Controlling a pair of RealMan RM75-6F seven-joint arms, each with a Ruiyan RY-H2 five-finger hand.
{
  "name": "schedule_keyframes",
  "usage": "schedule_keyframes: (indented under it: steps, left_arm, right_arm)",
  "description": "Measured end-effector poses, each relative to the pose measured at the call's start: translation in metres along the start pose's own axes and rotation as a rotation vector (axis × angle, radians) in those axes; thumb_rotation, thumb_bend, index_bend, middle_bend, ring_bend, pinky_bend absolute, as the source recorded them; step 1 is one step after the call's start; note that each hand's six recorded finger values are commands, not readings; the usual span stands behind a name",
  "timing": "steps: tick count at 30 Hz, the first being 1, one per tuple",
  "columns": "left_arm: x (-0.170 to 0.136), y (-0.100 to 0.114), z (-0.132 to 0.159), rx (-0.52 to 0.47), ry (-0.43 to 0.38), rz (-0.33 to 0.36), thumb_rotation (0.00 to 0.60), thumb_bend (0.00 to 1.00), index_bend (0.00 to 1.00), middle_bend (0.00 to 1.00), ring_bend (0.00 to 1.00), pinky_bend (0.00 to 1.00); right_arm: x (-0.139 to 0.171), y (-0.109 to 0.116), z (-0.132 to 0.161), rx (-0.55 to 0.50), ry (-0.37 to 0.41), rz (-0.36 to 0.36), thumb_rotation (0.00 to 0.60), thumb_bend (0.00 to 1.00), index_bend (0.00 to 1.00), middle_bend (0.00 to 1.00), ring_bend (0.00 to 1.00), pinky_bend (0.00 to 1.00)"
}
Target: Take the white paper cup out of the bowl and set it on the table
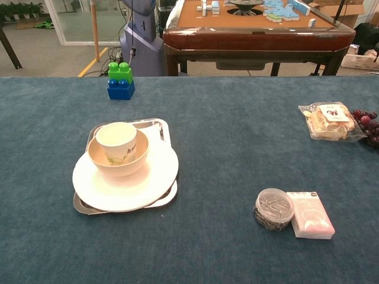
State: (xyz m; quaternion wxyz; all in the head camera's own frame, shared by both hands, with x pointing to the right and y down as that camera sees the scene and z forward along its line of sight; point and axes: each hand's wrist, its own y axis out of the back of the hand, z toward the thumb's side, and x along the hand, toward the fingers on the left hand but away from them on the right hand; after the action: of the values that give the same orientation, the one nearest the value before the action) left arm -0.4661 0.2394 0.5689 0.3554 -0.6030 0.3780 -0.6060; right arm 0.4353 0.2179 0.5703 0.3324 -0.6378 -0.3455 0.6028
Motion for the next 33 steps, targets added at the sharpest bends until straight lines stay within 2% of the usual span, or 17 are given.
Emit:
schedule_keyframes:
  steps: [12,14,15,17,19,22,29,33]
  left_arm:
    - [-0.003,-0.001,0.002,0.002,-0.006,0.009,0.600,0.12,0.16,0.29,0.16,0.26]
    - [-0.003,-0.002,0.005,-0.002,-0.016,0.011,0.600,0.12,0.22,0.26,0.14,0.26]
    - [-0.003,-0.001,0.007,-0.008,-0.026,0.013,0.600,0.12,0.26,0.24,0.14,0.24]
    - [-0.003,-0.002,0.010,-0.022,-0.040,0.012,0.600,0.12,0.34,0.15,0.09,0.11]
    - [-0.002,-0.002,0.014,-0.045,-0.063,0.004,0.600,0.12,0.37,0.06,0.04,0.03]
    - [0.000,-0.001,0.022,-0.094,-0.104,-0.014,0.600,0.12,0.38,0.00,0.00,0.01]
    - [0.018,0.016,0.053,-0.158,-0.246,0.006,0.600,0.12,0.42,0.00,0.00,0.01]
    - [0.033,0.022,0.071,-0.186,-0.301,-0.018,0.600,0.12,0.42,0.00,0.00,0.01]
  right_arm:
    - [-0.004,-0.001,0.000,-0.022,-0.016,-0.005,0.600,0.00,0.15,0.17,0.14,0.32]
    - [-0.002,0.000,0.000,-0.021,-0.016,-0.007,0.600,0.00,0.16,0.17,0.14,0.32]
    - [-0.002,0.000,0.001,-0.020,-0.017,-0.009,0.600,0.00,0.16,0.17,0.14,0.32]
    - [0.000,0.002,0.000,-0.020,-0.022,-0.015,0.600,0.00,0.17,0.17,0.14,0.32]
    - [0.000,0.003,-0.002,-0.019,-0.029,-0.018,0.600,0.00,0.18,0.17,0.14,0.32]
    - [0.000,0.005,-0.005,-0.018,-0.043,-0.027,0.600,0.00,0.19,0.18,0.14,0.32]
    - [0.000,0.006,-0.005,-0.020,-0.047,-0.029,0.600,0.00,0.20,0.18,0.14,0.32]
    - [0.000,0.007,-0.007,-0.020,-0.051,-0.031,0.600,0.00,0.21,0.18,0.14,0.32]
